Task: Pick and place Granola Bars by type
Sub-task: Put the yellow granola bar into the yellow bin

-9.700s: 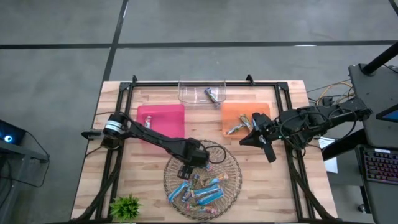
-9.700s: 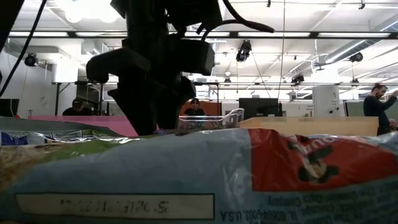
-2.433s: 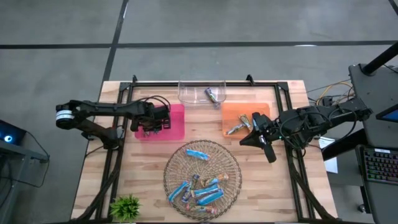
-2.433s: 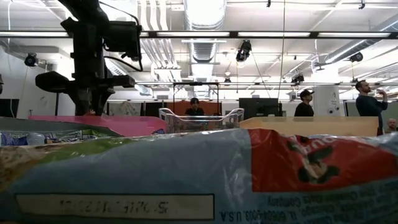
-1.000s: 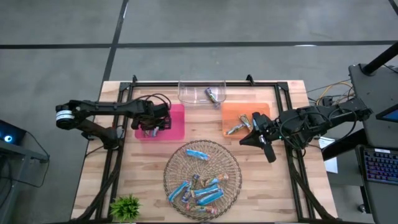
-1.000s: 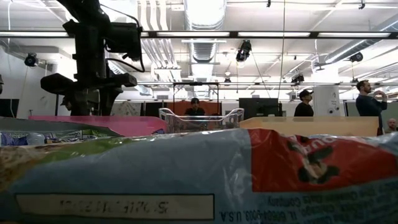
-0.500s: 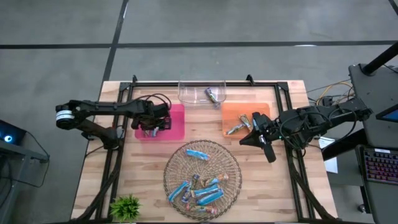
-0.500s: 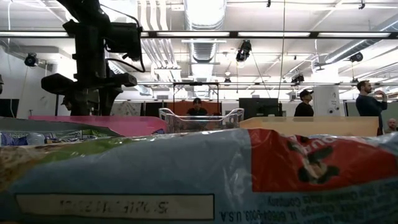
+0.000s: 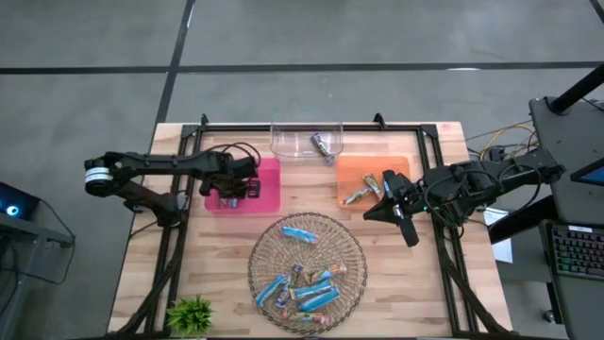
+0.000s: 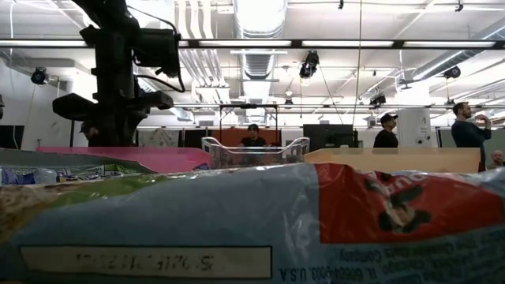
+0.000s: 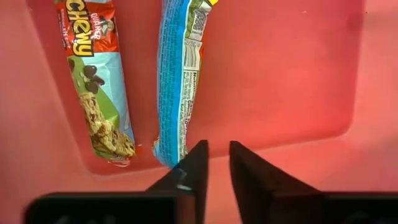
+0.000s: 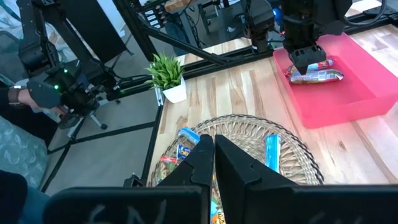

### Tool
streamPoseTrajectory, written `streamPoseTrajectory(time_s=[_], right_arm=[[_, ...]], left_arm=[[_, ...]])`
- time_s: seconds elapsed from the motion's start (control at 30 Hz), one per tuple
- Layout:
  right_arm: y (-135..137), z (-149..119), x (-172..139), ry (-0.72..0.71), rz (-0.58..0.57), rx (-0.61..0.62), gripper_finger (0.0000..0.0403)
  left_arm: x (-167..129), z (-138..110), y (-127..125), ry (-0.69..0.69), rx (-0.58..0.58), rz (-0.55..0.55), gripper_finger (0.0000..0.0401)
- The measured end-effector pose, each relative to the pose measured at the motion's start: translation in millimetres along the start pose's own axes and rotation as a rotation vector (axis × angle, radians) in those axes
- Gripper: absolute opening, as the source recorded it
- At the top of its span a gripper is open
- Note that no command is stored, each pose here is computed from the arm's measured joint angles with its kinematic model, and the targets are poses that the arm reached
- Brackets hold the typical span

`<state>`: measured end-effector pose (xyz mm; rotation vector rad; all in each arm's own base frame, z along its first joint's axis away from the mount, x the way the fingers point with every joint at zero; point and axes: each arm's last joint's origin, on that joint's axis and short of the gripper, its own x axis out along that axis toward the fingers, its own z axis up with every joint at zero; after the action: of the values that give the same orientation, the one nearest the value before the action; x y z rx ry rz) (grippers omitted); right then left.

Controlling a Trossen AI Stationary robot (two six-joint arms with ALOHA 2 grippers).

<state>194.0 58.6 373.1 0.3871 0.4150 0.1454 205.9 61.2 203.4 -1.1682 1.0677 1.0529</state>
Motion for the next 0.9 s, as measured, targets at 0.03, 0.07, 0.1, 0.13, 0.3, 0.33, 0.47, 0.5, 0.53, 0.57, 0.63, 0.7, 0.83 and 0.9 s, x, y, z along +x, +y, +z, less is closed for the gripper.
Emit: streamPoseTrajectory(time_s=[0.03,0.07,0.1,0.13,0.3,0.33,0.47,0.5,0.53,0.57,0.63,0.7,0.83,0.9], right_arm=[[0.0,0.0,0.0,0.0,0.0,0.0,0.0009],[0.0,0.0,0.0,0.0,0.0,-0.001,0.0009],[0.0,0.0,0.0,0.0,-0.001,-0.001,0.0008],[0.0,0.0,0.0,-0.001,-0.001,-0.001,0.0009],[-0.4,0.2,0.0,-0.006,-0.012,-0.003,0.0009],[-0.4,0.2,0.0,-0.007,-0.013,-0.003,0.0008],[-0.5,0.2,0.0,-0.007,-0.016,-0.003,0.0009],[-0.5,0.2,0.0,-0.007,-0.016,-0.003,0.0009],[-0.5,0.2,0.0,-0.007,-0.016,-0.003,0.0009],[-0.5,0.2,0.0,-0.007,-0.016,-0.003,0.0009],[-0.5,0.2,0.0,-0.007,-0.016,-0.003,0.0009],[-0.5,0.2,0.0,-0.007,-0.015,-0.003,0.0009],[-0.4,0.2,0.0,-0.007,-0.015,-0.003,0.0009],[-0.4,0.2,0.0,-0.007,-0.015,-0.003,0.0008]], left_arm=[[0.0,0.0,0.0,0.0,0.006,0.0,0.0023],[0.0,0.0,0.0,0.0,0.011,0.0,0.0012],[0.0,0.0,0.0,0.0,0.013,0.0,0.0006],[0.0,0.0,0.0,0.002,0.014,-0.001,0.0004],[-0.2,-0.6,-0.6,0.024,0.015,-0.012,0.0001],[-1.3,-0.8,-1.4,0.036,0.018,-0.02,0.0001],[-17.3,-1.7,-15.2,0.035,0.088,-0.095,0.0],[-23.0,-1.4,-19.6,0.025,0.106,-0.116,0.0],[-29.3,-1.1,-24.2,0.01,0.122,-0.138,0.0],[-36.2,-0.6,-28.8,-0.007,0.137,-0.16,0.0],[-51.1,0.8,-37.8,-0.047,0.163,-0.205,0.0],[-66.9,1.8,-45.5,-0.086,0.185,-0.244,0.0],[-100.6,2.3,-59.1,-0.169,0.243,-0.328,0.0],[-116.9,1.0,-64.9,-0.216,0.283,-0.369,0.0]])
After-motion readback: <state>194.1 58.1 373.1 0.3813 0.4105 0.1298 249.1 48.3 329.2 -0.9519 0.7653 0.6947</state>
